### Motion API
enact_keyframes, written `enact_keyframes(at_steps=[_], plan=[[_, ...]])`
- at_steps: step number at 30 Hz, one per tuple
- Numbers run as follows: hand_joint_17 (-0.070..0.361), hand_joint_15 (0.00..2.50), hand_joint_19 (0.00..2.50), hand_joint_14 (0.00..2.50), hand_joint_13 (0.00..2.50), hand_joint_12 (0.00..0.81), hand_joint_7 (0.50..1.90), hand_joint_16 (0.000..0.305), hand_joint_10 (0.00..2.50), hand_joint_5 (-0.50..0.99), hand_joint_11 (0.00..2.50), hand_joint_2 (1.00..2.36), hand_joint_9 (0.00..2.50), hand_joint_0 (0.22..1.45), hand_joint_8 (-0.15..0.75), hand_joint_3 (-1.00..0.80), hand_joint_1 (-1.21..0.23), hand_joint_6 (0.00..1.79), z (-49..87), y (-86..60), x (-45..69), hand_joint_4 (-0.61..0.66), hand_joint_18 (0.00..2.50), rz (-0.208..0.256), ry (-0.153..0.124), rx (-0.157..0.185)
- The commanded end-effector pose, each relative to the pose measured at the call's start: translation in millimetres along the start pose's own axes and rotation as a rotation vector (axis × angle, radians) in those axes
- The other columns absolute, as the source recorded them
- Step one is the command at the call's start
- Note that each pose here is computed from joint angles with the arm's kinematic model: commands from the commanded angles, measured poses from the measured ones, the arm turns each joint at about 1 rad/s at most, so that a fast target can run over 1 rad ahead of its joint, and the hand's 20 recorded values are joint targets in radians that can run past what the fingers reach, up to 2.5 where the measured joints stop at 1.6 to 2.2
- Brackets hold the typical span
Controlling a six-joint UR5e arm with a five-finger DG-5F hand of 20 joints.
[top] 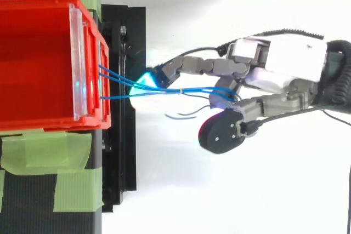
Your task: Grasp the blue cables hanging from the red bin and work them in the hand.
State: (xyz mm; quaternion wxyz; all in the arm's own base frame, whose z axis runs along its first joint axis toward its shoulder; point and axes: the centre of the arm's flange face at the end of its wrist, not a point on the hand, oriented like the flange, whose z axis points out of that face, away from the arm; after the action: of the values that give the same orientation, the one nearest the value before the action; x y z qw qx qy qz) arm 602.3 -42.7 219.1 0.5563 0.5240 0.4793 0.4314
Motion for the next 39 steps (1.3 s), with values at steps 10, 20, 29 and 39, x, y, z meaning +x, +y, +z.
enact_keyframes(at_steps=[10,20,29,39], plan=[[0.112,1.42,1.87,2.5,0.94,0.404,1.07,0.05,2.5,0.24,1.85,1.0,0.68,0.85,0.314,-1.0,-0.56,0.01,-32.8,77.6,-19.7,0.31,1.43,-0.073,0.047,0.163],[0.117,1.41,1.69,2.5,0.92,0.407,1.03,0.052,2.5,0.22,1.72,1.0,0.72,0.82,0.324,-1.0,-0.57,0.01,-34.4,82.6,-32.5,0.31,1.38,-0.039,-0.037,0.161],[0.114,1.39,1.65,2.5,0.92,0.398,1.07,0.051,2.5,0.25,1.84,1.0,0.71,0.82,0.316,-1.0,-0.57,0.01,-23.1,56.8,-30.8,0.32,1.38,-0.009,-0.056,0.174],[0.11,1.4,1.68,2.5,0.93,0.392,1.16,0.049,2.5,0.32,1.88,1.0,0.7,0.85,0.314,-0.97,-0.59,0.01,-8.1,95.2,-29.1,0.29,1.41,-0.015,-0.059,0.181]])
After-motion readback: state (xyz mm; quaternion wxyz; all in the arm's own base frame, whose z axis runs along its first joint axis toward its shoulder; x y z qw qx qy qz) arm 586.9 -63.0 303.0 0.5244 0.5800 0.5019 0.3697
